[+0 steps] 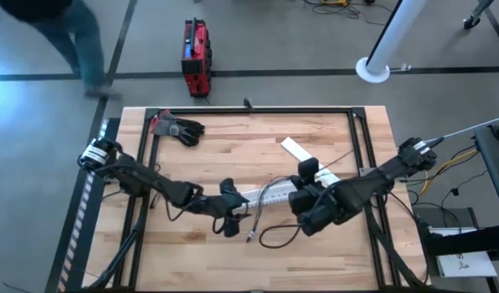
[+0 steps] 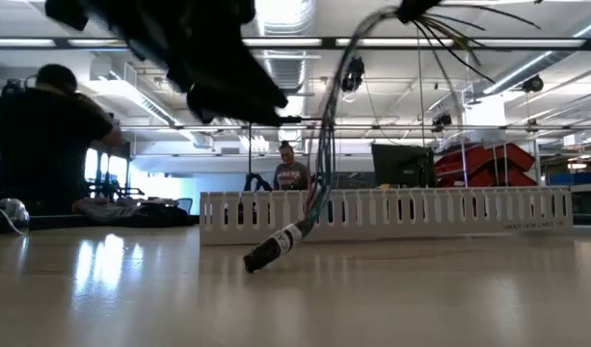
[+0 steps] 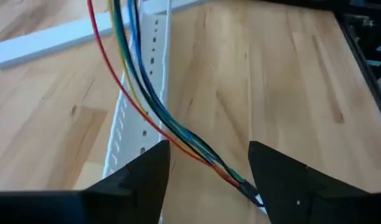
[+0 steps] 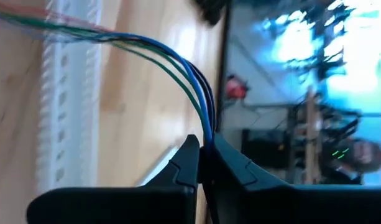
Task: Ziptie cables
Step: Put the zip-tied cables into the white cable duct
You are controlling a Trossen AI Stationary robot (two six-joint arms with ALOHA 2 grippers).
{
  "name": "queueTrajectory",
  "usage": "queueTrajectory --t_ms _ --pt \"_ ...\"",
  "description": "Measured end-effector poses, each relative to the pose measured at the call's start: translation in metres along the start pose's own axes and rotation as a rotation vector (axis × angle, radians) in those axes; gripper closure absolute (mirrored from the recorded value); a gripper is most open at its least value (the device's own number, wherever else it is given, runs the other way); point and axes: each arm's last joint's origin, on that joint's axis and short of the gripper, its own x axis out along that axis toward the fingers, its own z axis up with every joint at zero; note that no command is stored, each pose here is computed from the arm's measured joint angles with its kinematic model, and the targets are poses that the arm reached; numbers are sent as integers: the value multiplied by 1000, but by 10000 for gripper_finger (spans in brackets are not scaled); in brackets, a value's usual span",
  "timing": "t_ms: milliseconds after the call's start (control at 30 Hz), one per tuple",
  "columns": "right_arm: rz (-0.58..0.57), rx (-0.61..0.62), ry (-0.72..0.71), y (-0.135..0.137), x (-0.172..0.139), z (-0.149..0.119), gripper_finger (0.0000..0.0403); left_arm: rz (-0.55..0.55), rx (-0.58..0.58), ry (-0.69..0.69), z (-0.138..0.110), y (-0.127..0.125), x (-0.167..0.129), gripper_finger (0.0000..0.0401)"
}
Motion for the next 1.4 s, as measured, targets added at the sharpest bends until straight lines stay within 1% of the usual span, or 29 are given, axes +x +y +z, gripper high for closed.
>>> queueTrajectory --t_ms 100,200,267,300,400,500,567,633,733,800,900,1033,1100,1267,1400 --pt "-71 -22 -57 -11 -5 10 394 10 -11 -3 -19 6 3 194" --pt "-105 -30 -122 -23 -12 21 394 14 -36 -2 -27 9 2 199" --pt "-116 -28 -161 -33 -17 28 394 34 -45 45 -29 13 -3 204" --pt "-123 -26 -177 -38 -20 31 394 54 -56 88 -28 15 -9 207" --pt "-146 -2 -218 -56 -25 38 394 140 -82 228 -17 18 -38 222" --pt "-172 52 -272 -74 -31 45 394 206 -70 296 -5 16 -69 241" --pt "-173 63 -329 -83 -35 51 394 216 -56 290 4 14 -86 253" --pt "-159 70 -402 -91 -41 57 394 221 -49 255 12 12 -102 265" --pt "-147 104 -527 -105 -47 66 394 232 -26 190 17 10 -118 282" --pt "-157 114 -571 -112 -44 70 394 219 -17 169 18 10 -126 292" --pt "-172 113 -565 -117 -36 72 394 192 -25 182 17 10 -135 304" --pt "-151 150 -540 -119 -20 74 394 160 -64 268 10 12 -147 317" --pt "-141 154 -515 -116 -8 78 394 177 -67 293 5 13 -150 322" --pt "-121 137 -439 -105 22 86 394 196 -81 302 3 13 -149 332" --pt "-66 90 -340 -90 39 85 394 216 -62 327 -2 10 -142 338"
